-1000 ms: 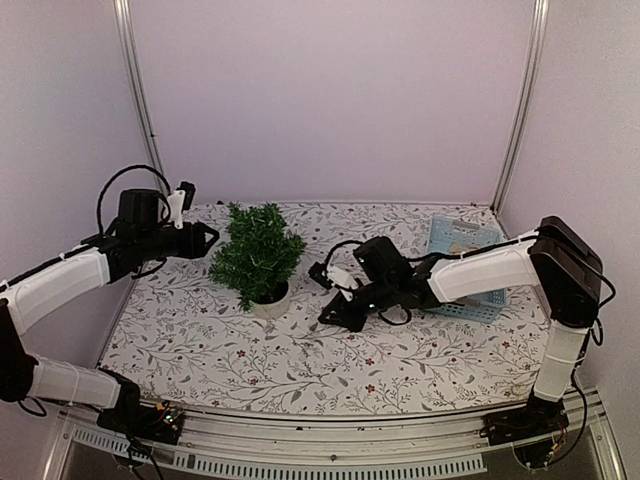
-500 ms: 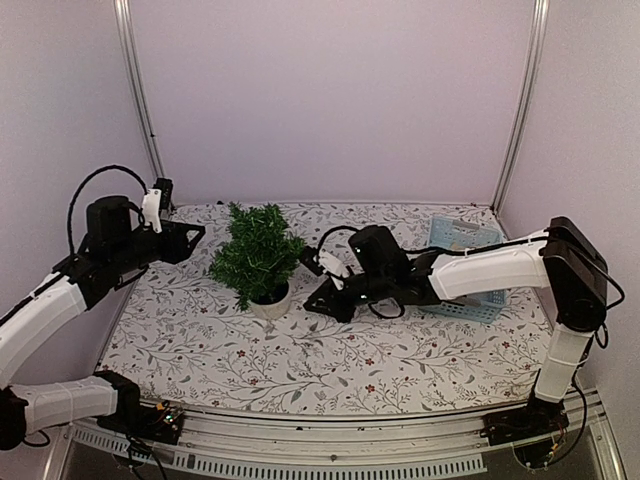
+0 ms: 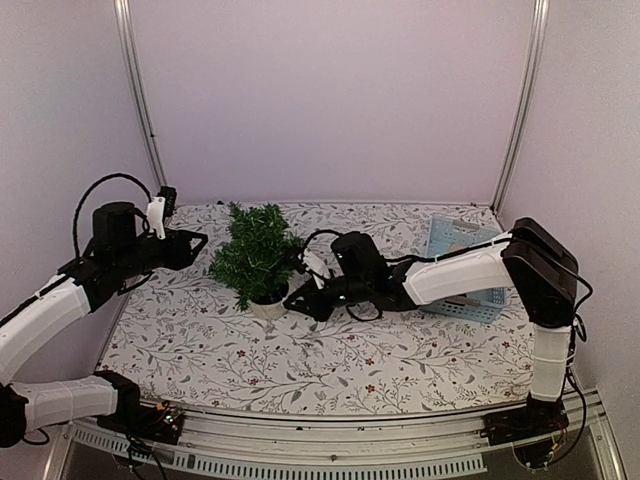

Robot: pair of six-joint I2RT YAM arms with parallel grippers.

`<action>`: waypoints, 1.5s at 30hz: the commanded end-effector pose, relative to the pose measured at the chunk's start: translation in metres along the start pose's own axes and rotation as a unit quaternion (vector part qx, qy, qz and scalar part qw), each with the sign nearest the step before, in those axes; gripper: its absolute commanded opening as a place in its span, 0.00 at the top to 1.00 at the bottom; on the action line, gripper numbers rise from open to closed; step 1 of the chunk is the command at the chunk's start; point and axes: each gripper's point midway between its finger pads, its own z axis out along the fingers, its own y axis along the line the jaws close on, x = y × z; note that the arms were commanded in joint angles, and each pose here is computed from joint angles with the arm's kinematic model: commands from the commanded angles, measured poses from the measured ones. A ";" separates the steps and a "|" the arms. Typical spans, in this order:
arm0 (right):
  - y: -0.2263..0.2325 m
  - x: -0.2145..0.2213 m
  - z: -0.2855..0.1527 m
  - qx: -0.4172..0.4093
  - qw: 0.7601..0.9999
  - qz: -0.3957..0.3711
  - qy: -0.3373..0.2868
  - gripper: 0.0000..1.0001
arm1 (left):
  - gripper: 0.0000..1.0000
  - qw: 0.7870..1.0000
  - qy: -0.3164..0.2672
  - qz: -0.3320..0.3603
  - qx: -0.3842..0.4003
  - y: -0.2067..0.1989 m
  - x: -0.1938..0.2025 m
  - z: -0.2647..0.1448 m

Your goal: Decorate the small christmas tree

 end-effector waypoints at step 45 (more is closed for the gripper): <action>-0.040 -0.003 0.022 0.060 0.951 0.276 -0.123 0.93 | 0.51 1.000 -0.005 0.014 0.001 0.003 0.004 0.009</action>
